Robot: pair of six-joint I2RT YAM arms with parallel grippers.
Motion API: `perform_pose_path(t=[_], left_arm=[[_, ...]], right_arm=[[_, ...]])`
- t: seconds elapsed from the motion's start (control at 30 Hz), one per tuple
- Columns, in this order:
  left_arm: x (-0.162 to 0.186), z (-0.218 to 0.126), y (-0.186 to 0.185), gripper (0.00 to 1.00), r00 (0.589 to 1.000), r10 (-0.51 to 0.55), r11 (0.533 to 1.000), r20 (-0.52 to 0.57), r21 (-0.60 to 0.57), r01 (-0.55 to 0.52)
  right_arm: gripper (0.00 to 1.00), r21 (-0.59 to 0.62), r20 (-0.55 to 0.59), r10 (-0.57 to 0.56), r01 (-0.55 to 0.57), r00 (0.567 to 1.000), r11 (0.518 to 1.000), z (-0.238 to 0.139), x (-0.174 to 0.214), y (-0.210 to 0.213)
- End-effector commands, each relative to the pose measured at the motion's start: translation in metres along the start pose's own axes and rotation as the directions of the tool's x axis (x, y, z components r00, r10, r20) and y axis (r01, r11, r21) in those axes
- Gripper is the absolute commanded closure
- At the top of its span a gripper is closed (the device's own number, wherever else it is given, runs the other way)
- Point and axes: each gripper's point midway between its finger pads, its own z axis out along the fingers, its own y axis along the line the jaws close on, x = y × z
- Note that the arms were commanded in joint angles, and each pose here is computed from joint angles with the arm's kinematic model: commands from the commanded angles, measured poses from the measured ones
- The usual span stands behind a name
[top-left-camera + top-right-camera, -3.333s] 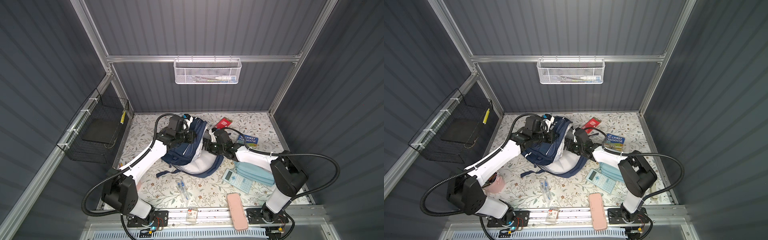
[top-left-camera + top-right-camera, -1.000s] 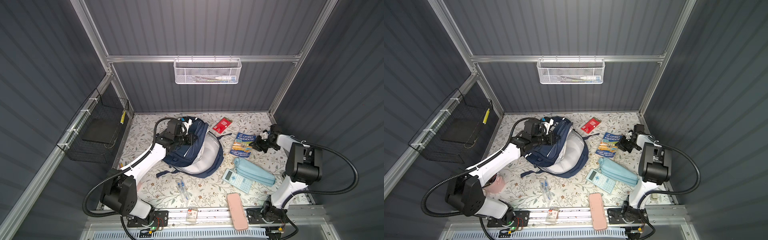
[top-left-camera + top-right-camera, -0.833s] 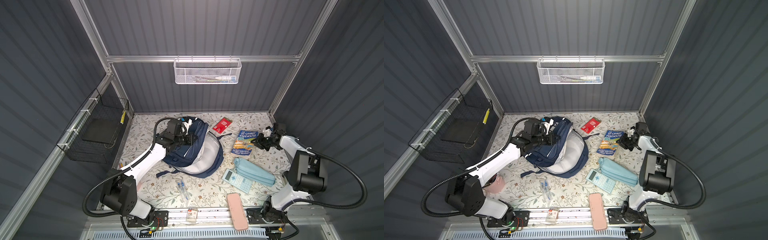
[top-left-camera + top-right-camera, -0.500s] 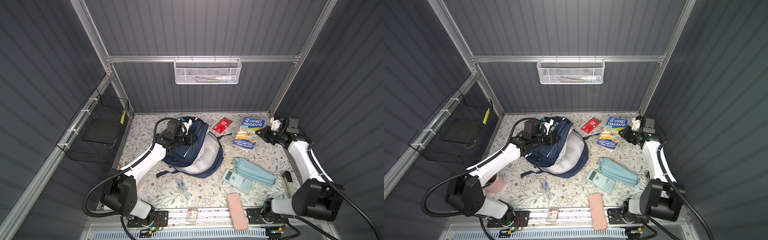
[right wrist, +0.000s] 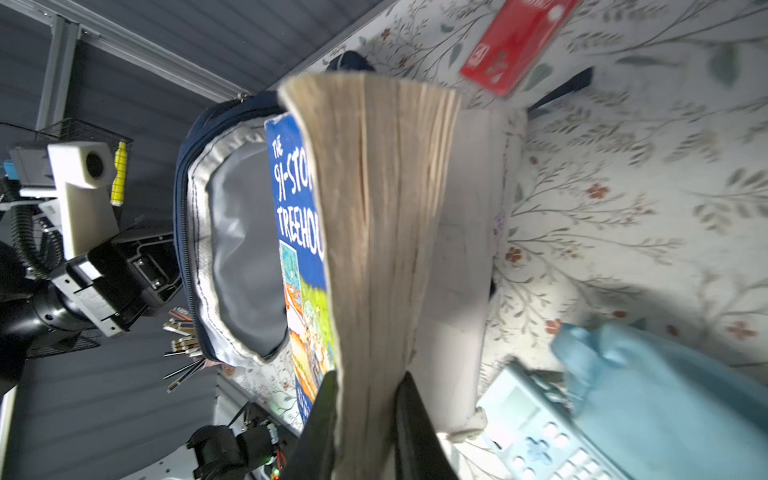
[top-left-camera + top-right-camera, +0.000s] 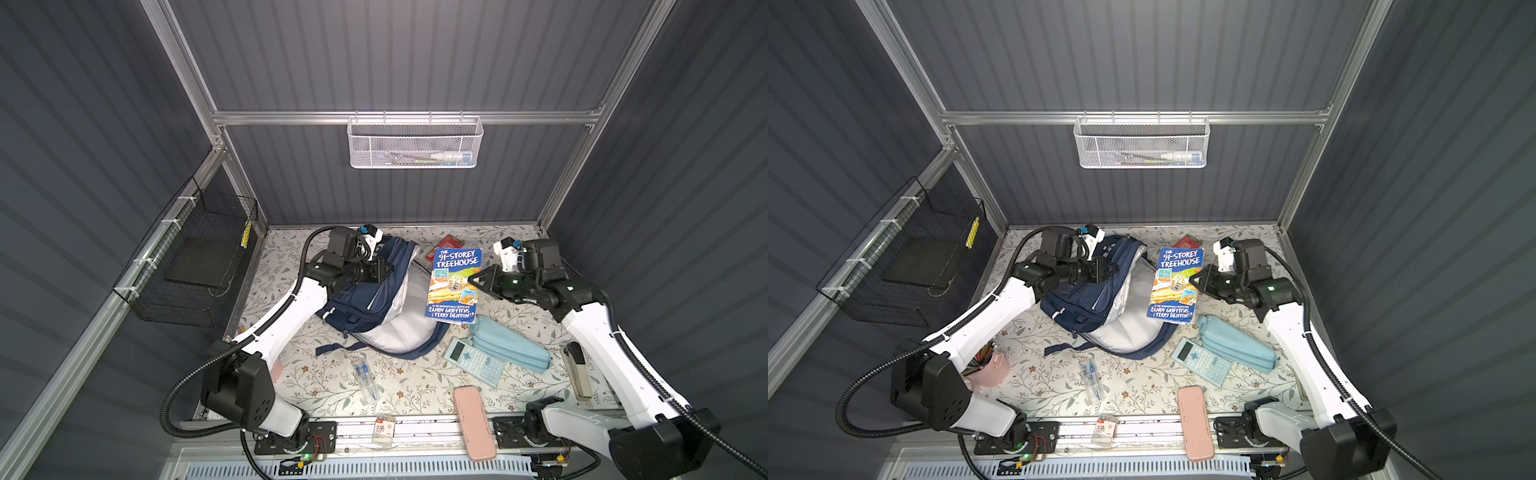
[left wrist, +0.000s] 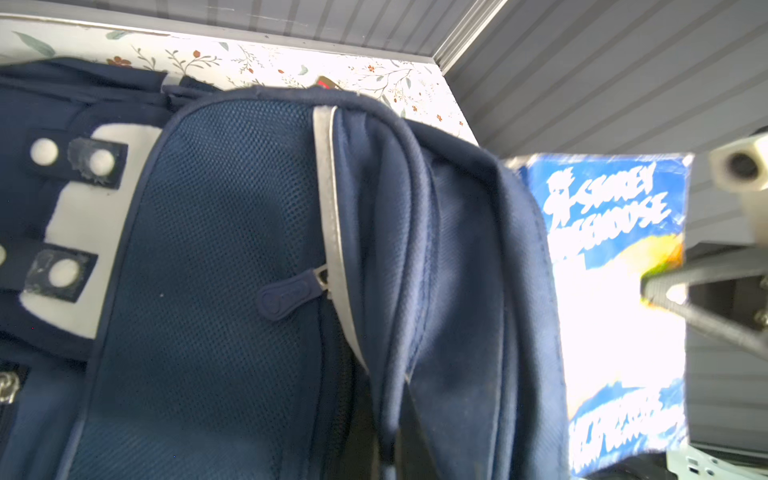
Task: Pack the student bag
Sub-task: 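Carry the 91-Storey book into the backpack beside the first book with the right gripper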
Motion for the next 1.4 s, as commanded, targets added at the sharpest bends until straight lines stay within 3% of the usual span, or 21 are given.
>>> perform_pose_path(t=[0.0,0.33,0.4,0.5,0.7,0.97,1.17,1.2,1.3,1.37], left_arm=[[-0.051,-0.023,-0.040,1.00,0.985,0.130,0.986,0.115,0.093,-0.141],[-0.065,-0.027,-0.051,1.00,0.983,0.141,0.981,0.120,0.115,-0.155],[-0.067,-0.027,-0.053,1.00,0.983,0.140,0.980,0.122,0.127,-0.156],[-0.066,-0.024,-0.054,1.00,0.985,0.132,0.979,0.110,0.144,-0.147],[-0.062,-0.026,-0.053,1.00,0.986,0.132,0.980,0.102,0.136,-0.145],[-0.066,-0.025,-0.065,1.00,0.989,0.105,0.969,0.106,0.213,-0.126],[-0.066,-0.024,-0.062,1.00,0.990,0.095,0.970,0.107,0.213,-0.116],[-0.066,-0.025,-0.060,1.00,0.990,0.091,0.972,0.106,0.207,-0.112],[-0.065,-0.025,-0.052,1.00,0.990,0.081,0.978,0.112,0.182,-0.100],[-0.064,-0.025,-0.048,1.00,0.990,0.069,0.982,0.120,0.169,-0.089]], right_arm=[[1.00,-0.117,0.048,0.039,-0.033,0.998,0.993,0.024,-0.008,0.032],[1.00,-0.119,-0.013,0.070,-0.071,0.997,0.990,0.131,-0.005,0.056],[1.00,-0.085,0.016,0.077,-0.075,0.997,0.994,0.149,-0.012,0.054],[1.00,-0.136,0.050,0.091,-0.084,0.995,0.987,0.174,-0.018,0.065],[1.00,-0.143,0.109,0.115,-0.099,0.987,0.985,0.208,-0.030,0.080],[1.00,-0.184,0.141,0.258,-0.231,0.956,0.955,0.260,-0.031,0.076],[1.00,-0.209,0.184,0.252,-0.213,0.950,0.954,0.286,-0.026,0.091],[0.98,-0.201,0.183,0.251,-0.214,0.950,0.956,0.289,-0.023,0.089],[0.67,-0.217,0.138,0.247,-0.214,0.959,0.952,0.294,-0.018,0.088],[0.56,-0.242,0.125,0.250,-0.214,0.960,0.946,0.289,-0.017,0.084]])
